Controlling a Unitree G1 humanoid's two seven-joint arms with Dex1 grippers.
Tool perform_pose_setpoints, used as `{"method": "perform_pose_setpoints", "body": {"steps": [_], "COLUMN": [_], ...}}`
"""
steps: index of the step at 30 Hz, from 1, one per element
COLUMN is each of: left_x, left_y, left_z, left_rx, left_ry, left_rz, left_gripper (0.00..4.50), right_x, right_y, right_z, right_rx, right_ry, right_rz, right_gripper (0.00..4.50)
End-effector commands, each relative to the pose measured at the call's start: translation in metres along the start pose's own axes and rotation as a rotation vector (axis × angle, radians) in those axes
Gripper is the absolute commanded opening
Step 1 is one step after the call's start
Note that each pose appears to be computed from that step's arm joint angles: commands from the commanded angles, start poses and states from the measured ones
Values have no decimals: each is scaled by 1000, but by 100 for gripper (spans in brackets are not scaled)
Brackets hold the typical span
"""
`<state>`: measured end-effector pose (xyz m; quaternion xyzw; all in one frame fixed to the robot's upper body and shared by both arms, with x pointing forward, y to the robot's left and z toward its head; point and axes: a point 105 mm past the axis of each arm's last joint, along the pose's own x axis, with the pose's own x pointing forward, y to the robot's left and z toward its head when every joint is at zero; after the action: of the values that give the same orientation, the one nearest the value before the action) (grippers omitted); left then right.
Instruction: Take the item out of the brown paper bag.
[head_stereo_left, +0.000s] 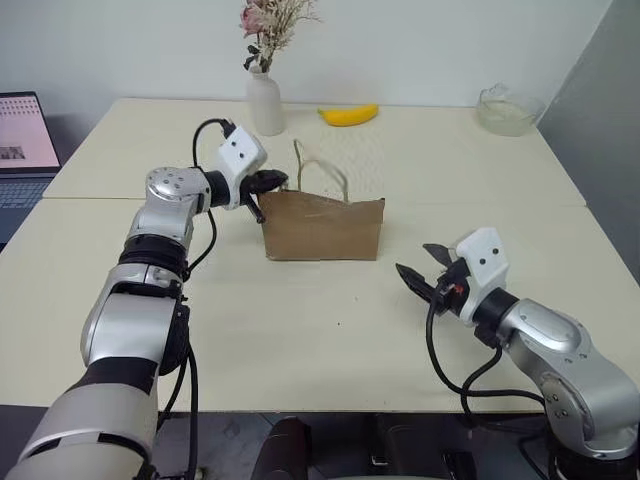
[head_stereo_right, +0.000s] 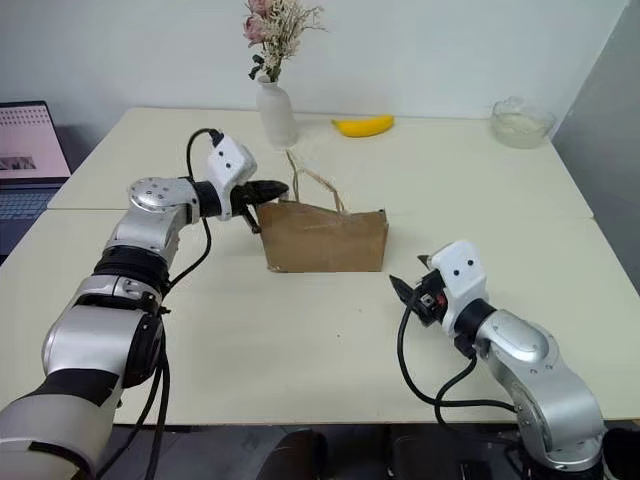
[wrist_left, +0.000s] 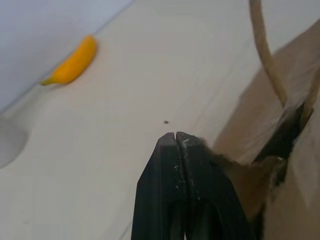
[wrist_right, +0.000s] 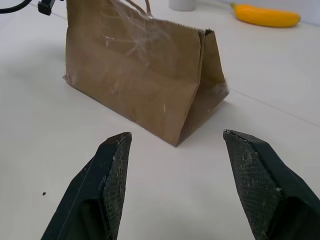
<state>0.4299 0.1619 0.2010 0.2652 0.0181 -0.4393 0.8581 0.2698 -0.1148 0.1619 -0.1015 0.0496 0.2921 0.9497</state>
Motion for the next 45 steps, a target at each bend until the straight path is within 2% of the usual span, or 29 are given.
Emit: {"method": "perform_pose_setpoints", "body": {"steps": [1,7,14,16,20,21,23,25,29,32,37,45], "left_x": [-12,-39,-69,-74,-85,-89,-94,-96,-100,-104,-100,-71], "left_y": [-8,-41,-105,-114,-96,-95,-100,-117,-159,-172,-180,-188], "left_z": [18,12,7,7,24,27,32,33,14,-7,-24,-29], "left_rx": [86,132,118,137,282,340,432,473,535,595,634,643], "left_ry": [-27,38,110,116,71,66,58,27,39,91,98,12], "left_rz": [-146,-378,-599,-588,-383,-363,-348,-368,-512,-581,-609,-566], "left_gripper": [2,2,2,2,2,39,85,147,274,274,274,274], "right_x": [-11,-27,-29,-26,-27,-27,-28,-30,-39,-43,-43,-40], "right_y": [6,10,1,2,9,11,16,24,41,45,47,45], "right_z": [8,-4,-3,1,1,-1,-5,-9,-14,-16,-16,-11], "right_rx": [-43,-72,-92,-90,-81,-81,-80,-76,-72,-68,-72,-90], "right_ry": [-30,49,54,33,35,44,66,91,147,169,176,174], "right_rz": [46,169,203,207,258,273,313,373,517,570,594,601], "right_gripper": [307,307,307,307,307,307,307,307,307,307,307,307]}}
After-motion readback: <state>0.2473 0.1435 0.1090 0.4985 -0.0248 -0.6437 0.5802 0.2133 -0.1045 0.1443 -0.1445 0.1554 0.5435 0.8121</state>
